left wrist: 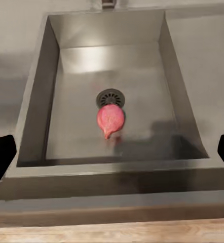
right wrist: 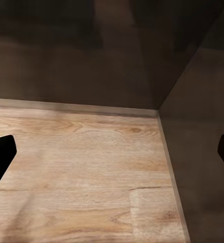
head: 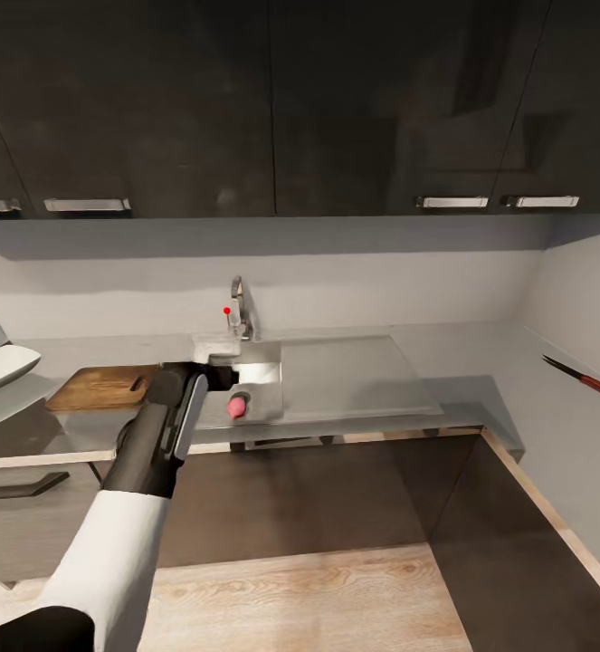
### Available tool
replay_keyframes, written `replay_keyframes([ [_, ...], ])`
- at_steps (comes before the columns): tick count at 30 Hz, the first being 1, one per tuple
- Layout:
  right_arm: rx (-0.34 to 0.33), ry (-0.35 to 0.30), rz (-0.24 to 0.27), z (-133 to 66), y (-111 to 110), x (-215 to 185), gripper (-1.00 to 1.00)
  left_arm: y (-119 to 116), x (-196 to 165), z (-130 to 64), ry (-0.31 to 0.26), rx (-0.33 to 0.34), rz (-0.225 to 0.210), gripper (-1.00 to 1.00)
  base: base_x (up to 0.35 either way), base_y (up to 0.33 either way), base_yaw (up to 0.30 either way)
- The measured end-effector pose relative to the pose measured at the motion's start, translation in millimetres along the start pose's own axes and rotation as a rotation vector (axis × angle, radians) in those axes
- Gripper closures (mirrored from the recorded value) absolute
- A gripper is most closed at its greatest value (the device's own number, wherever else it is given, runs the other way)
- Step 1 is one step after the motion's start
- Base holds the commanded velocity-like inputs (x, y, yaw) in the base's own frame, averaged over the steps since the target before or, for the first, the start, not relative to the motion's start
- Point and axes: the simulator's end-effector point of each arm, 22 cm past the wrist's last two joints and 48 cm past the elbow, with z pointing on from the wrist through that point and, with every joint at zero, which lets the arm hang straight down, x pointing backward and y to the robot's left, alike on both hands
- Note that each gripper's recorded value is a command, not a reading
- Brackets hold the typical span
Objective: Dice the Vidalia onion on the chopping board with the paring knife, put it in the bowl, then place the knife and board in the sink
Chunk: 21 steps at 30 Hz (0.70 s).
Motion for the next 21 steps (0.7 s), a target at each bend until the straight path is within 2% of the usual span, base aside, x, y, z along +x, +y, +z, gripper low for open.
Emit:
replay_keyframes([
  [2, -0.002, 0.000, 0.000, -0.1, 0.5, 0.0, -1.00, 1.2, 16.4, 10.2, 0.046, -0.004, 0.012, -1.00, 0.000, 0.000, 0.000],
  [6, -0.004, 0.000, 0.001, -0.5, 2.2, -0.1, -1.00, 3.7, 24.9, 16.1, 0.069, 0.003, 0.025, -1.00, 0.000, 0.000, 0.000],
  [10, -0.005, 0.001, 0.004, -0.9, 3.8, -0.2, -1.00, 15.4, 26.4, 18.9, 0.072, 0.005, 0.030, -1.00, 0.000, 0.000, 0.000],
  [16, -0.005, 0.001, 0.004, -0.9, 4.2, -0.3, -1.00, 20.9, 27.1, 20.0, 0.074, 0.002, 0.031, -1.00, 0.015, 0.000, 0.000],
  [21, -0.005, 0.000, 0.004, -1.0, 4.2, -0.5, -1.00, 19.9, 30.2, 21.2, 0.082, 0.004, 0.033, -1.00, 0.171, 0.000, 0.000],
])
